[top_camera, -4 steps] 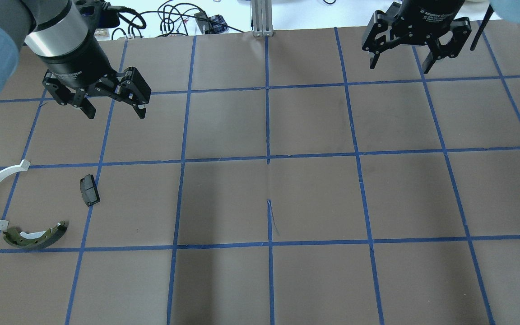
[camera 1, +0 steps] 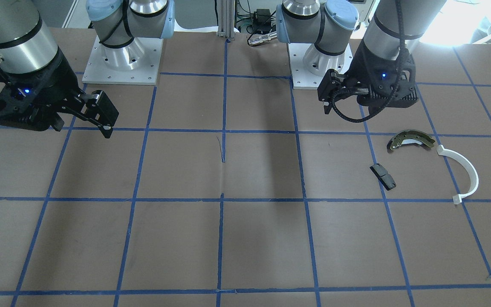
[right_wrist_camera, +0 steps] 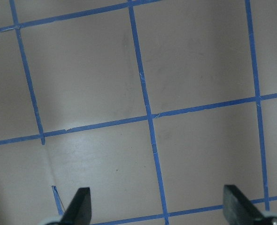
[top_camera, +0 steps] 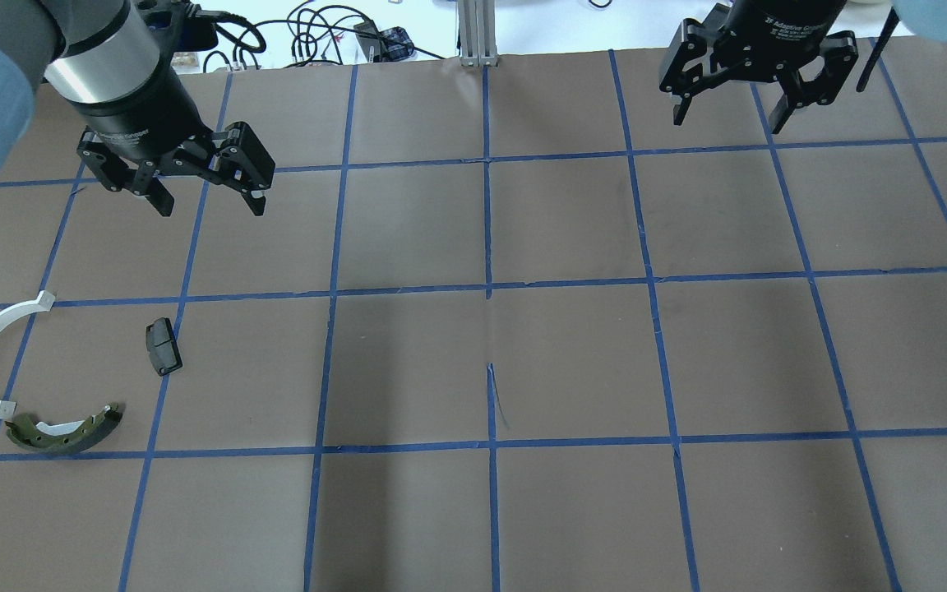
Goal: Place bearing gear from tray to pile
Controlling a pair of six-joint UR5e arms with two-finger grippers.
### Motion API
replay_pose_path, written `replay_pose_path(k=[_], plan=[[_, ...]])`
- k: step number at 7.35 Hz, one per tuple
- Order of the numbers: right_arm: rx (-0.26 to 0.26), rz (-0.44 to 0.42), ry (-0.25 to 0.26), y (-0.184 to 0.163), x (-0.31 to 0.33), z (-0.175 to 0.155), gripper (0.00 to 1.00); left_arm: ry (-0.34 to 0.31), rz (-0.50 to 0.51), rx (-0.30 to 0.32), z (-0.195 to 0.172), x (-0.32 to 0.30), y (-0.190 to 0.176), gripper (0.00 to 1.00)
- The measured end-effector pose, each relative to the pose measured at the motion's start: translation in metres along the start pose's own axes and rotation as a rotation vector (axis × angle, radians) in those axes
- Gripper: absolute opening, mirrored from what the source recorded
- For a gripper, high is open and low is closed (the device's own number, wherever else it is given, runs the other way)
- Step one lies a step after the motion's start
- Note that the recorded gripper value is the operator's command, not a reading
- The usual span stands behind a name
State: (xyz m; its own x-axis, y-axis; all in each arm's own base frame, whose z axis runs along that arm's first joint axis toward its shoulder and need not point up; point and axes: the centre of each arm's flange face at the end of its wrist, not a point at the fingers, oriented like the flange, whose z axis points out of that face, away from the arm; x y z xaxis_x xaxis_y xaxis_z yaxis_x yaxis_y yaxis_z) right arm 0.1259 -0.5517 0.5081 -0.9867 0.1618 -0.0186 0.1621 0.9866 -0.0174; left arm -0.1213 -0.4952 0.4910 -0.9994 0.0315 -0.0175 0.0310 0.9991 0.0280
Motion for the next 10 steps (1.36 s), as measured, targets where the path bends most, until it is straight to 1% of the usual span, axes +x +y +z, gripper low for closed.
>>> replay_pose_path(k=[3, 7, 10], plan=[[0.001, -0.001, 0.000, -0.0005, 0.0000, 0.0003, 1.00, 0.000, -0.001, 0.001, -0.0005, 0.0000, -0.0004, 1.00], [0.018, -0.001, -0.003, -0.0033, -0.0003, 0.0001, 1.00, 0.001, -0.012, -0.004, 0.0021, -0.0003, -0.0072, 1.00], [0.024, -0.039, -0.006, -0.0090, 0.0096, -0.0015, 1.00, 0.000, -0.017, -0.005, 0.0024, -0.0001, -0.0084, 1.00]])
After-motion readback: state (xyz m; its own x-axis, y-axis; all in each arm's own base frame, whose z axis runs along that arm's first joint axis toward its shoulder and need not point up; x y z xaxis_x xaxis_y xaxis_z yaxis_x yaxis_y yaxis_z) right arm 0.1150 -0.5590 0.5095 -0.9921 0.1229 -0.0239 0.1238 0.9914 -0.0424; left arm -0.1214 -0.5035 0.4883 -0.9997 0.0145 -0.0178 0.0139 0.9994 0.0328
